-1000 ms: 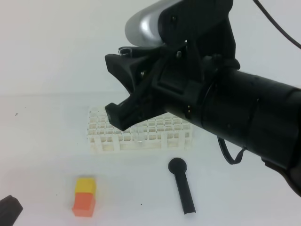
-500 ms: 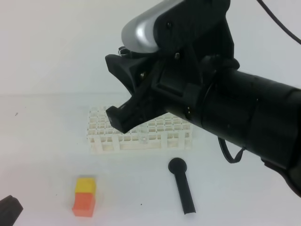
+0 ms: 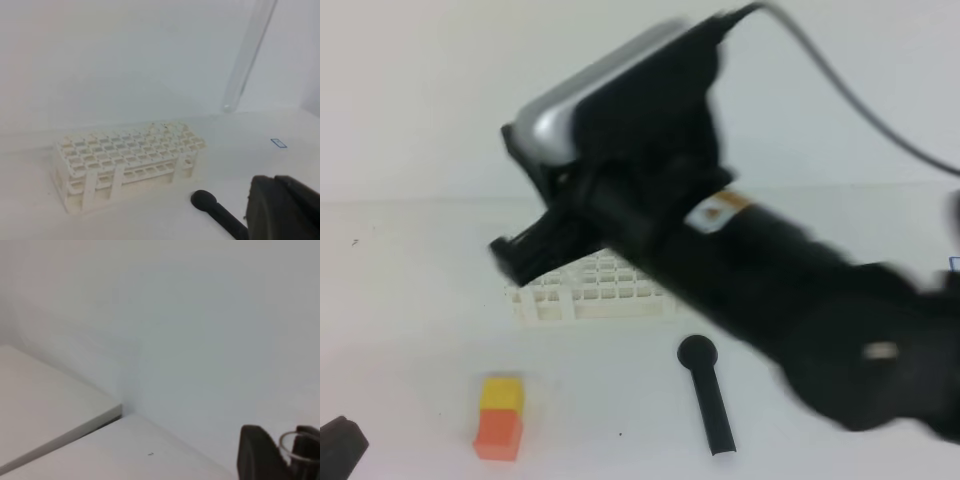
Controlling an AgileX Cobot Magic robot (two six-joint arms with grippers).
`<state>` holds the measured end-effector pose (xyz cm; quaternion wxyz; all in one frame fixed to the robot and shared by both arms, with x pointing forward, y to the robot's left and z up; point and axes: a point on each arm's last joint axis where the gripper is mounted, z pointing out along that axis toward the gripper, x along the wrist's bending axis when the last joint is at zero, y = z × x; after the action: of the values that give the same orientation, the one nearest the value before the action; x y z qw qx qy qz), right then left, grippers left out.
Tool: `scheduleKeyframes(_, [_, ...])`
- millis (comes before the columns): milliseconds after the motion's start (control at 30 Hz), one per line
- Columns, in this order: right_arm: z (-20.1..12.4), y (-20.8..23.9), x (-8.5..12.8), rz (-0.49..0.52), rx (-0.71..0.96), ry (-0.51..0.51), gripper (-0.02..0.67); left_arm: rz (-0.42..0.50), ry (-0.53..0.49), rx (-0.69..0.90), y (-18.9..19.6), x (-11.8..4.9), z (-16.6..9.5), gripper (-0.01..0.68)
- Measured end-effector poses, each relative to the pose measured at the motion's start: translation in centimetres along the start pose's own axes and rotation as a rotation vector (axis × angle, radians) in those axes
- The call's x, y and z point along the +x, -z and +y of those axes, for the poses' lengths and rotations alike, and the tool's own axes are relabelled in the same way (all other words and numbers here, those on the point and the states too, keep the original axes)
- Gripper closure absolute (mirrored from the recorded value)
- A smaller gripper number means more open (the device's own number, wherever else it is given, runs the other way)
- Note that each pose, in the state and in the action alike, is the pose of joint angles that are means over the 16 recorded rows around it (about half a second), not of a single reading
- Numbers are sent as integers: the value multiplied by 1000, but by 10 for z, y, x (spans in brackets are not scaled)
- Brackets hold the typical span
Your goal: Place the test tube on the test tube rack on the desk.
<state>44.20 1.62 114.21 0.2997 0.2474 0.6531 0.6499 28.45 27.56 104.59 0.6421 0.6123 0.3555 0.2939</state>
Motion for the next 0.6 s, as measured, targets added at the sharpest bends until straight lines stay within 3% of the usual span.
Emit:
scheduleKeyframes(300, [-43, -61, 14, 32, -35, 70, 527, 42, -1, -4, 0, 2, 0, 674])
scheduleKeyframes(600, [-83, -108, -2, -48, -64, 68, 527, 182, -2, -18, 2, 9, 1, 673])
